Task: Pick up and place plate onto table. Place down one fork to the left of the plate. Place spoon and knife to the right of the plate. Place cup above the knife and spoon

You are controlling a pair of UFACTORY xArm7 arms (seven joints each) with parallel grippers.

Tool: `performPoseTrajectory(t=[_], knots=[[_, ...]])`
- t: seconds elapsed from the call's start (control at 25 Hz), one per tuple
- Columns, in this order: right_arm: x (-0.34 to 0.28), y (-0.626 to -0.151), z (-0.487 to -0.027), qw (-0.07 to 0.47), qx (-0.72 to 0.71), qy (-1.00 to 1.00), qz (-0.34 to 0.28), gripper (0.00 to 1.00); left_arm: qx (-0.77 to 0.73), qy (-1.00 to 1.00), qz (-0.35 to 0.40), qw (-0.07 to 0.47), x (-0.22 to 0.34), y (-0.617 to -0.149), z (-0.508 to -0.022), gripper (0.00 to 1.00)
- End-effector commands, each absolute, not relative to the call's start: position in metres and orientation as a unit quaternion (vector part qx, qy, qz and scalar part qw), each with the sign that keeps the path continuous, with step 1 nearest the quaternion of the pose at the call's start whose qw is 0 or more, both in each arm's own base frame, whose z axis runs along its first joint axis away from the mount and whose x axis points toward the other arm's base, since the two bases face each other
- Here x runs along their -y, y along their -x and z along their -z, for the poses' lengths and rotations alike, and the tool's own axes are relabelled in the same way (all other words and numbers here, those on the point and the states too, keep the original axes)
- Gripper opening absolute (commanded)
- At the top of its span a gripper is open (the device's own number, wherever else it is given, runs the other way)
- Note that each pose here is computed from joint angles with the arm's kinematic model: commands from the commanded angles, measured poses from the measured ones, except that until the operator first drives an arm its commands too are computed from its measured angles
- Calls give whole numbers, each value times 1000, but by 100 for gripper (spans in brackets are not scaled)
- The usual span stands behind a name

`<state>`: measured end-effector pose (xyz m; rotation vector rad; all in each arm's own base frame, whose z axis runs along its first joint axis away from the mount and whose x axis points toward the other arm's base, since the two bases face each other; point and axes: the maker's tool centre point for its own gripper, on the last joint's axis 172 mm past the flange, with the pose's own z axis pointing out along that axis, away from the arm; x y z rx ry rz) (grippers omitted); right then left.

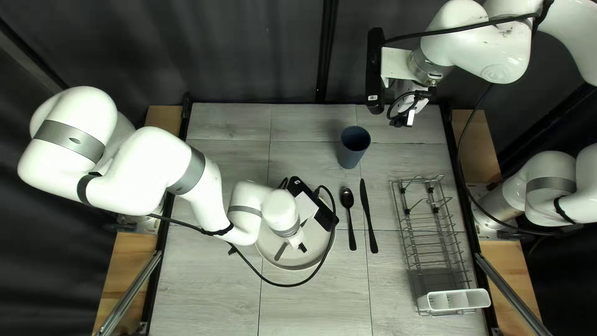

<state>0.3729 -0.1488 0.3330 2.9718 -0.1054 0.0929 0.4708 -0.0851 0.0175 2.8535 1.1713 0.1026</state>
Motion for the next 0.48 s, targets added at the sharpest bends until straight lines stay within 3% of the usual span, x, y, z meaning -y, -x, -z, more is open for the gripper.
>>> performPoseTrajectory(t=[0.04, 0.24, 0.28, 0.32, 0.36, 0.48], knots=[[149, -373, -333, 83, 35, -995, -31, 100, -377, -925, -36, 20, 88, -471, -44, 0], [149, -373, -333, 83, 35, -995, -31, 100, -385, -922, -45, 9, 84, -465, -83, 2], [149, -373, -333, 83, 35, -995, -31, 100, -385, -922, -46, 8, 85, -465, -85, 9], [149, -373, -333, 83, 35, -995, -31, 100, -385, -922, -47, 7, 85, -466, -86, 90], [149, -373, -333, 83, 35, -995, -31, 100, -380, -924, -45, 7, 85, -466, -89, 100], [149, -373, -333, 83, 35, -995, -31, 100, -380, -924, -45, 7, 85, -466, -89, 100]])
